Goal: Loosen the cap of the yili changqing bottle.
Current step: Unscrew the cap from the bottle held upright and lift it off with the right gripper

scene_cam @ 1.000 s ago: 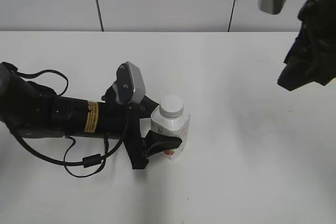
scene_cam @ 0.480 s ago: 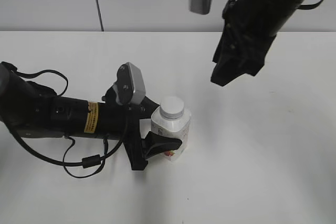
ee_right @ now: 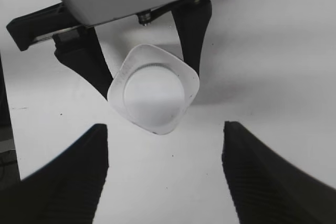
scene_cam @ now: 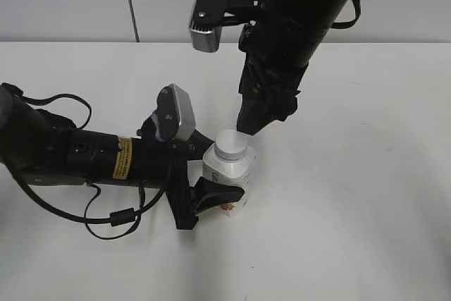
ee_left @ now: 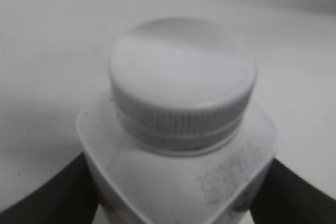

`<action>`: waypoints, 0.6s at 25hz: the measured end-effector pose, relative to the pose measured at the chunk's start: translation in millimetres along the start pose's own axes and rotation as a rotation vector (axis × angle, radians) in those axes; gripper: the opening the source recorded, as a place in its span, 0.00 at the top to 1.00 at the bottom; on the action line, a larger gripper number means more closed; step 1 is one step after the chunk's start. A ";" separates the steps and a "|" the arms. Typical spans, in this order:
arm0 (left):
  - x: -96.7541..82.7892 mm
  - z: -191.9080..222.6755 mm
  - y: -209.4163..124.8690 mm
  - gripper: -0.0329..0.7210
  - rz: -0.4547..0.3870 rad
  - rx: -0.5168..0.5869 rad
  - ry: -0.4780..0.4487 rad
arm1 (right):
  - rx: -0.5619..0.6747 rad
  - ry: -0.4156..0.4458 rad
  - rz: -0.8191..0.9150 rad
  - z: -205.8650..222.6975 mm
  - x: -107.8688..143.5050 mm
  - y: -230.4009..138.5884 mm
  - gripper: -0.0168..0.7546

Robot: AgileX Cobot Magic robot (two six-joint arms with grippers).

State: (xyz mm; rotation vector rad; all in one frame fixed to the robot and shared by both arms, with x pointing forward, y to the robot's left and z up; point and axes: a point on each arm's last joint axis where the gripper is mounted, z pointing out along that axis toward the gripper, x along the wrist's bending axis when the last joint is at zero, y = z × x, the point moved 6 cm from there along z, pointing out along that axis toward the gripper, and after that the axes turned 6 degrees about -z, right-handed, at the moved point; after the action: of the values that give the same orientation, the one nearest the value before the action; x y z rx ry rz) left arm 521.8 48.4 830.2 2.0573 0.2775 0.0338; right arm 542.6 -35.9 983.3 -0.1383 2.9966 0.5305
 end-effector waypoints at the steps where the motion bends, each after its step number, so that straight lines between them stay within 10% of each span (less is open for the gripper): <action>1: 0.0 0.0 0.0 0.31 0.000 0.000 0.000 | 0.003 0.004 -0.001 1.9 0.3 0.1 0.29; 15: -0.2 0.0 -0.1 0.31 0.000 0.001 -0.001 | 0.009 0.023 0.068 27.6 -0.6 4.6 0.26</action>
State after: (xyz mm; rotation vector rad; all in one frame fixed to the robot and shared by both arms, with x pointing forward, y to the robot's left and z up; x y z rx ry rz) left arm 521.6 48.4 830.2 2.0579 0.2769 0.0324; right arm 544.9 -22.1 959.1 -0.0428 3.0350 0.5250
